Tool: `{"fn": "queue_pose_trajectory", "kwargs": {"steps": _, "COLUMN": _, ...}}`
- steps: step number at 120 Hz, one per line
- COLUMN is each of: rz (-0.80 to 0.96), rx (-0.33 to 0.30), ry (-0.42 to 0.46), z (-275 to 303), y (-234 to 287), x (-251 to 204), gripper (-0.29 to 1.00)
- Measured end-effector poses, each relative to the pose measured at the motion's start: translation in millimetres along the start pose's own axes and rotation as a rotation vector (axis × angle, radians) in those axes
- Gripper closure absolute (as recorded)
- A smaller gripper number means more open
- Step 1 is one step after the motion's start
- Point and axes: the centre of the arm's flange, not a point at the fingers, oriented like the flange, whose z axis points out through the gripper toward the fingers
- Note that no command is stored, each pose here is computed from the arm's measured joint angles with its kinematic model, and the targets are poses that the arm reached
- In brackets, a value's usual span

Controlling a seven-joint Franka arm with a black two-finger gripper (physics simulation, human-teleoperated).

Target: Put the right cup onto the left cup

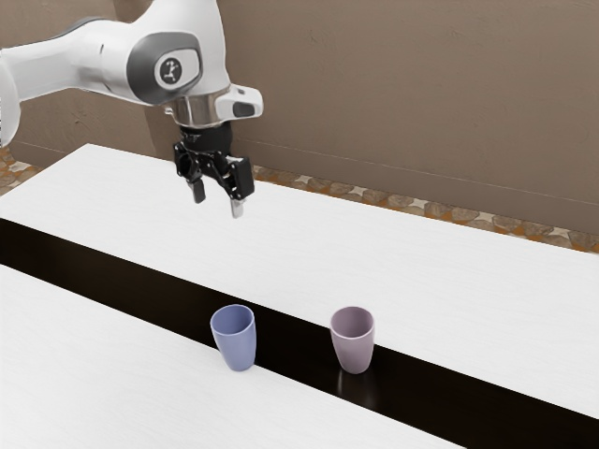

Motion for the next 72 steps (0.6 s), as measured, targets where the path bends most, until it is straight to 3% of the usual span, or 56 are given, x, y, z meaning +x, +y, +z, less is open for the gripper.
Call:
{"fn": "queue_pose_trajectory", "kwargs": {"steps": 29, "rz": 0.042, "rx": -0.005, "ry": -0.005, "z": 47.4, "y": 7.7, "x": 10.5, "gripper": 0.03}}
{"fn": "queue_pose_trajectory", "kwargs": {"steps": 72, "rz": 0.168, "rx": -0.005, "ry": 0.007, "z": 71.5, "y": 70.6, "x": 25.4, "gripper": 0.03}}
